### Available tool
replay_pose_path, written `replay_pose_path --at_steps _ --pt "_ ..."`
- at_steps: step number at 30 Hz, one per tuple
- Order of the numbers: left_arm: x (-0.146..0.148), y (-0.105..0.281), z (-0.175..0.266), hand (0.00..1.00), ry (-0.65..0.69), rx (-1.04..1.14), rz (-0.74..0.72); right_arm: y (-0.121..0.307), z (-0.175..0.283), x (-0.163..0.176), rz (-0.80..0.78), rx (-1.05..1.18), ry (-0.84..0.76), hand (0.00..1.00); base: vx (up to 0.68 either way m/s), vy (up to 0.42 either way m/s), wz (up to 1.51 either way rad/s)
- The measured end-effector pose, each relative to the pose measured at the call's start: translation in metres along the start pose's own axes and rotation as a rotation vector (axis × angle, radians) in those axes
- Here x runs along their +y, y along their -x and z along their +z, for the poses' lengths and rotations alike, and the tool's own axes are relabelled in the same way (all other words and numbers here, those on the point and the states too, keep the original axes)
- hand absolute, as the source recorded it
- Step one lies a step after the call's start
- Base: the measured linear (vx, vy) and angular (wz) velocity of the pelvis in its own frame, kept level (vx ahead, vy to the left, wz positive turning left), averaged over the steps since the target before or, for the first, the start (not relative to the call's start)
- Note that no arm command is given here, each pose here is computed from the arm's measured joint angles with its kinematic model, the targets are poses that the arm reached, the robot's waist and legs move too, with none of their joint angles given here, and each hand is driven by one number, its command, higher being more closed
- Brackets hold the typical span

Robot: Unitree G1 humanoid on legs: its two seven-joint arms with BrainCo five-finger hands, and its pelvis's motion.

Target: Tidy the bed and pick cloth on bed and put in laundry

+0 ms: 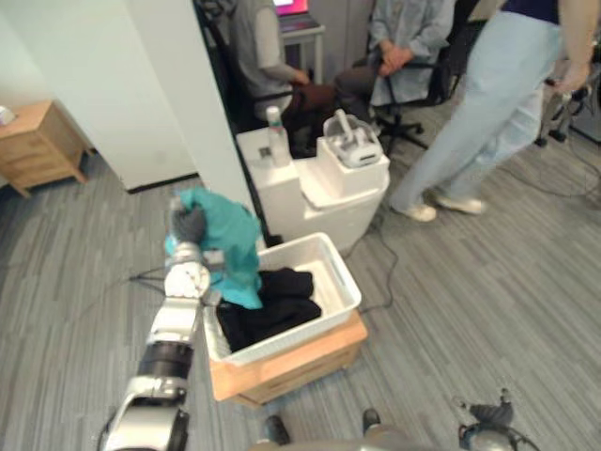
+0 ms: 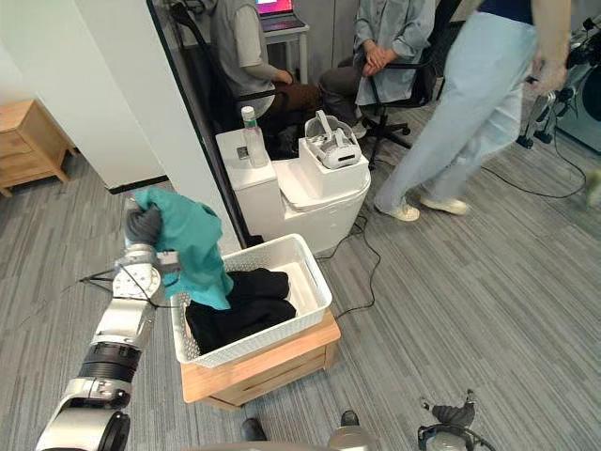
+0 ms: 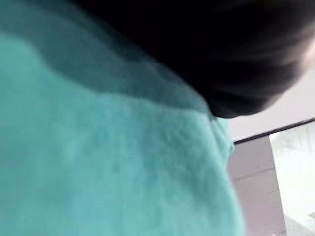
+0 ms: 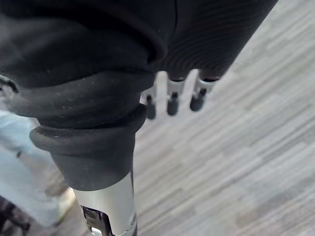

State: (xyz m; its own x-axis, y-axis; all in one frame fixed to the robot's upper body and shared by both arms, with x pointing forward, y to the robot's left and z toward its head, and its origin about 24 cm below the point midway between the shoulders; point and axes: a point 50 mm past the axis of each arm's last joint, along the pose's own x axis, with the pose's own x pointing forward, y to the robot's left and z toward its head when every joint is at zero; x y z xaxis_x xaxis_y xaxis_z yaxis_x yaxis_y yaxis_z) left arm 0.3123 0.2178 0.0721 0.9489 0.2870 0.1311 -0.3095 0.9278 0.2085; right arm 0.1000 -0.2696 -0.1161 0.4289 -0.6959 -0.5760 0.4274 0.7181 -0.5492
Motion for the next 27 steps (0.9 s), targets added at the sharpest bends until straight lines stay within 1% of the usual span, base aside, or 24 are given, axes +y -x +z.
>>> replay_pose_path --at_steps 4,7,8,13,17,21,27 --pt "-0.022 0.017 -0.032 1.00 -0.063 0.128 -0.093 0.003 -0.001 0.006 0.014 0.001 -0.010 0.00 0.02 0.006 -0.18" --pt "-0.030 0.026 -0.051 1.00 -0.100 0.203 -0.135 0.004 0.001 0.009 0.025 -0.006 -0.011 0.00 0.04 0.007 -0.23" --pt "-0.031 0.028 -0.055 0.00 -0.120 0.218 -0.144 0.005 0.001 0.012 0.032 -0.008 -0.012 0.00 0.04 -0.007 -0.14" --pt "-0.031 0.034 -0.074 0.00 -0.159 0.304 -0.148 0.008 0.008 0.023 0.069 -0.034 -0.003 0.00 0.04 -0.013 -0.19" --pt "-0.029 0.032 -0.082 0.00 -0.187 0.356 -0.125 0.010 0.018 0.033 0.101 -0.072 -0.001 0.00 0.04 -0.022 -0.20" --pt "-0.018 0.030 -0.087 0.00 -0.187 0.392 -0.064 0.012 0.026 0.041 0.129 -0.108 0.002 0.00 0.02 -0.046 -0.08" --pt "-0.015 0.027 -0.086 0.00 -0.152 0.394 -0.032 0.013 0.030 0.047 0.151 -0.129 0.013 0.00 -0.03 -0.026 -0.03"
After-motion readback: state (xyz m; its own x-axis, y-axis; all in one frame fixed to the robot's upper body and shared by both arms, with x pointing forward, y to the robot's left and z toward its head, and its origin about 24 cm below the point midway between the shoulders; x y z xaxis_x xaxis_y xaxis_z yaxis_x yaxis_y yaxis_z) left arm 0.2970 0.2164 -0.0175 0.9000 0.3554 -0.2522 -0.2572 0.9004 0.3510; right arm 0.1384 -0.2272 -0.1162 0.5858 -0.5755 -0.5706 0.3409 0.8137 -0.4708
